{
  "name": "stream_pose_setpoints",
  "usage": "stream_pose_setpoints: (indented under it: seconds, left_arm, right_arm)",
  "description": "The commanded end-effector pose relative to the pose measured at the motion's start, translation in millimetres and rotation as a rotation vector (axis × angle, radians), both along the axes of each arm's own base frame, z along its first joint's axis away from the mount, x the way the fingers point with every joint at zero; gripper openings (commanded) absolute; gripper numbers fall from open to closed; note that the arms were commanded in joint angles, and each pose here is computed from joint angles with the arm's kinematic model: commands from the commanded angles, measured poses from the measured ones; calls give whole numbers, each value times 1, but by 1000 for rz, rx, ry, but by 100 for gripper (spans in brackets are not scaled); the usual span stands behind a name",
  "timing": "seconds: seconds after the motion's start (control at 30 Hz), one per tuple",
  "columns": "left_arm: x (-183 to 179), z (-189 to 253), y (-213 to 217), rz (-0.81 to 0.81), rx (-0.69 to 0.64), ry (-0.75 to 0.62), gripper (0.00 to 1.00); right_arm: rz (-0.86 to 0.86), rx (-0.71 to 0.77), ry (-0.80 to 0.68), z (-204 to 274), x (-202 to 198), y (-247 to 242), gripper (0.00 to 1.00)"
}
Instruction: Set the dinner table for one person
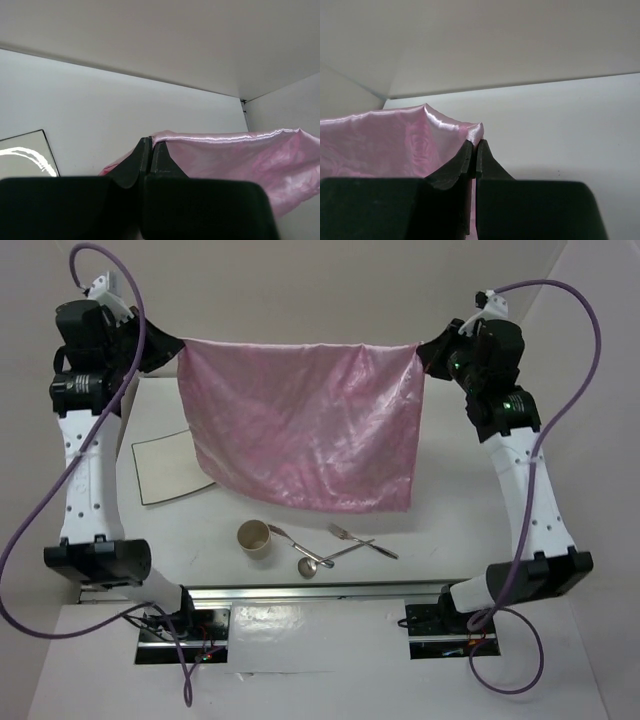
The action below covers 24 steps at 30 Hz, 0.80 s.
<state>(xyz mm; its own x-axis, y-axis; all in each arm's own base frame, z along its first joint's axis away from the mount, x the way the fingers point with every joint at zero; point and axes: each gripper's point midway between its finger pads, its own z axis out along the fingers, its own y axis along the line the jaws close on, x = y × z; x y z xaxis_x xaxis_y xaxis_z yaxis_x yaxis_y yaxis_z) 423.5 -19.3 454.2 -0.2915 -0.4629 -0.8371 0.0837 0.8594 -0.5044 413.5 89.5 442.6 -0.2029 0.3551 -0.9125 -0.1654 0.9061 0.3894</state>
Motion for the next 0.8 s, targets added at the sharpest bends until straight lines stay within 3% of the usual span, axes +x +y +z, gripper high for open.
stream_pose_setpoints:
  seconds: [0.0, 0.17, 0.23, 0.43, 0.6, 0.67, 0.7, 0.73, 0.77]
  left_arm:
    - [41, 8, -3, -49, -31, -66, 0]
    - [91, -5, -8, -119, -80, -49, 0]
    - [109, -14, -7, -126, -91, -44, 0]
    - [114, 2, -6, -161, -136, -100, 0]
    - [97, -22, -4, -148, -139, -56, 0]
    - [77, -45, -6, -136, -148, -16, 0]
    - [69, -56, -7, -136, -142, 6, 0]
    - [60, -93, -10, -143, -155, 88, 0]
    - [42, -90, -14, -155, -155, 77, 0]
  right_arm:
    - [-32, 13, -72, -1, 44, -9, 0]
    - [-75, 65, -123, -21, 104, -26, 0]
    - [-82, 90, -138, -21, 114, -31, 0]
    - [-98, 115, -208, -6, 114, -51, 0]
    - [-78, 113, -188, -17, 87, -53, 0]
    - [-83, 112, -101, -55, 77, -53, 0]
    - [-72, 113, -113, -51, 61, -50, 0]
    - [-76, 112, -31, -90, 52, -50, 0]
    - [-78, 112, -10, -101, 42, -50, 0]
